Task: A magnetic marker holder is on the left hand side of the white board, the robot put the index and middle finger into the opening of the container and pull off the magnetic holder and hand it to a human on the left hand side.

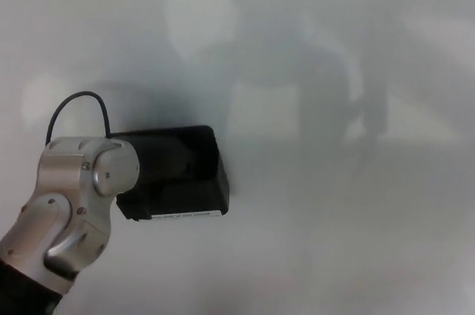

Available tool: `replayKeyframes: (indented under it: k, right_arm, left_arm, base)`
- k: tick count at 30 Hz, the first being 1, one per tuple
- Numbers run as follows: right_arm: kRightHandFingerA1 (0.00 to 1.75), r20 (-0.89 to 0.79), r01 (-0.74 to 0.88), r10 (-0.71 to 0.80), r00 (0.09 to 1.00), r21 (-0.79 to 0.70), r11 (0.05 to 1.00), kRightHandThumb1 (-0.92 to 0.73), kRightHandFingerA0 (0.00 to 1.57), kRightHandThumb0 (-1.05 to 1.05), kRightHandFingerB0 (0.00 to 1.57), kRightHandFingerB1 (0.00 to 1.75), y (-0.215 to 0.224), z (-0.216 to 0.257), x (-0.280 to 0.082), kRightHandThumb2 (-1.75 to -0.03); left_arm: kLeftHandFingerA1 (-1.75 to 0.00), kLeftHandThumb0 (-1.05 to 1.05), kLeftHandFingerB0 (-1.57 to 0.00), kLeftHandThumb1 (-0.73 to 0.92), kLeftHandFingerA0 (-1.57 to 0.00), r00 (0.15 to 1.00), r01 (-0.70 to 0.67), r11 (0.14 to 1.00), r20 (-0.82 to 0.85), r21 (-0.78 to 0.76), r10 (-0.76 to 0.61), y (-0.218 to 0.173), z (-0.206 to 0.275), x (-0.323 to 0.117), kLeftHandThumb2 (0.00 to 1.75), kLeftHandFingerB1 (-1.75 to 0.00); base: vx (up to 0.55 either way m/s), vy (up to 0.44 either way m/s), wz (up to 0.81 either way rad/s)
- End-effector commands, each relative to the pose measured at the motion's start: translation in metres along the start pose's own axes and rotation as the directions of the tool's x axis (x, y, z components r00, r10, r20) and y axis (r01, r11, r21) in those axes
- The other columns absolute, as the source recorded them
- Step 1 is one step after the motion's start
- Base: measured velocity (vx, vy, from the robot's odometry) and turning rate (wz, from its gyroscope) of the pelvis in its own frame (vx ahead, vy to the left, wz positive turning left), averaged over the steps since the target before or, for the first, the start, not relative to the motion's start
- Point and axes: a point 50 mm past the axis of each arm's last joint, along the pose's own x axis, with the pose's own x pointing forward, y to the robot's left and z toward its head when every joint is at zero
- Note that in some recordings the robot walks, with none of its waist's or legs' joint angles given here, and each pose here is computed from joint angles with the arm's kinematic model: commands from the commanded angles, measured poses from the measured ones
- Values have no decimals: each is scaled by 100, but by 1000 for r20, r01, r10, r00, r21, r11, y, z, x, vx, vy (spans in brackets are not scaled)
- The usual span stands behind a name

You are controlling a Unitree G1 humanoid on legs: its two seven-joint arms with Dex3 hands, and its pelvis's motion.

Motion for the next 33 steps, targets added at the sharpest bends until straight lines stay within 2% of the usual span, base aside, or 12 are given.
replayKeyframes:
  k: [1,11,12,15,17,18,23,26,27,29,30,33]
  right_arm:
    - [47,7,16,-16,1000,13,1000,-79,79,-44,23,29,-5,3,3,-66]
    - [49,12,7,-7,1000,-14,1000,-78,79,-45,22,29,-5,5,5,-65]
    - [49,13,8,-8,1000,-11,1000,-78,80,-44,22,29,-5,5,4,-65]
    - [49,13,8,-8,1000,-7,1000,-78,80,-44,22,29,-5,5,4,-65]
    - [49,18,6,-6,1000,-20,1000,-79,82,-45,22,29,-5,6,5,-65]
    - [70,21,4,-4,1000,-24,1000,-58,72,-39,5,44,-5,6,5,-102]
    - [72,30,0,0,1000,-9,1000,-57,78,-38,8,45,-5,10,7,-101]
    - [72,38,-4,4,999,-12,1000,-57,75,-39,6,44,-4,12,9,-101]
    - [52,41,-2,2,999,-1,1000,-78,82,-47,22,29,-3,14,10,-66]
    - [52,42,1,-1,999,4,1000,-78,82,-47,22,29,-3,15,11,-66]
    - [71,44,1,-1,999,-6,1000,-59,75,-38,5,43,-3,15,11,-102]
    - [71,48,6,-5,999,-19,1000,-58,75,-38,6,44,-5,17,12,-102]
  left_arm:
    - [-169,5,-56,76,-61,637,766,500,376,-404,-673,-76,-14,6,123,-145]
    - [-167,-2,-78,55,-64,496,862,321,521,-393,-694,-107,5,4,148,-113]
    - [-174,-15,-73,41,-80,458,882,268,579,-386,-674,-115,10,3,170,-152]
    - [-174,-15,-73,41,-80,398,911,185,662,-369,-635,-127,19,0,170,-152]
    - [-175,-15,-79,38,-75,394,913,155,720,-376,-572,-130,22,-2,163,-136]
    - [-175,-17,-81,41,-76,392,914,137,745,-382,-540,-131,23,-3,160,-129]
    - [-175,-32,-72,45,-77,337,939,21,904,-343,-263,-139,26,-7,150,-150]
    - [-175,-34,-83,54,-71,311,948,-34,943,-317,-119,-142,28,-9,147,-106]
    - [-175,-40,-84,60,-73,300,953,-34,954,-300,-14,-146,31,-12,126,-96]
    - [-175,-40,-84,60,-73,301,954,-28,952,-300,48,-148,33,-14,126,-96]
    - [-175,-46,-81,57,-74,275,961,-49,957,-271,95,-150,34,-15,118,-94]
    - [-175,-54,-82,56,-75,213,976,-82,958,-200,191,-156,36,-16,104,-89]
  base:
    - [0,0,0]
    - [-3,-2,1]
    - [0,0,0]
    - [0,0,0]
    - [0,0,0]
    - [0,0,0]
    - [0,0,0]
    - [0,0,0]
    - [0,0,0]
    - [0,0,0]
    - [0,0,0]
    - [0,0,0]
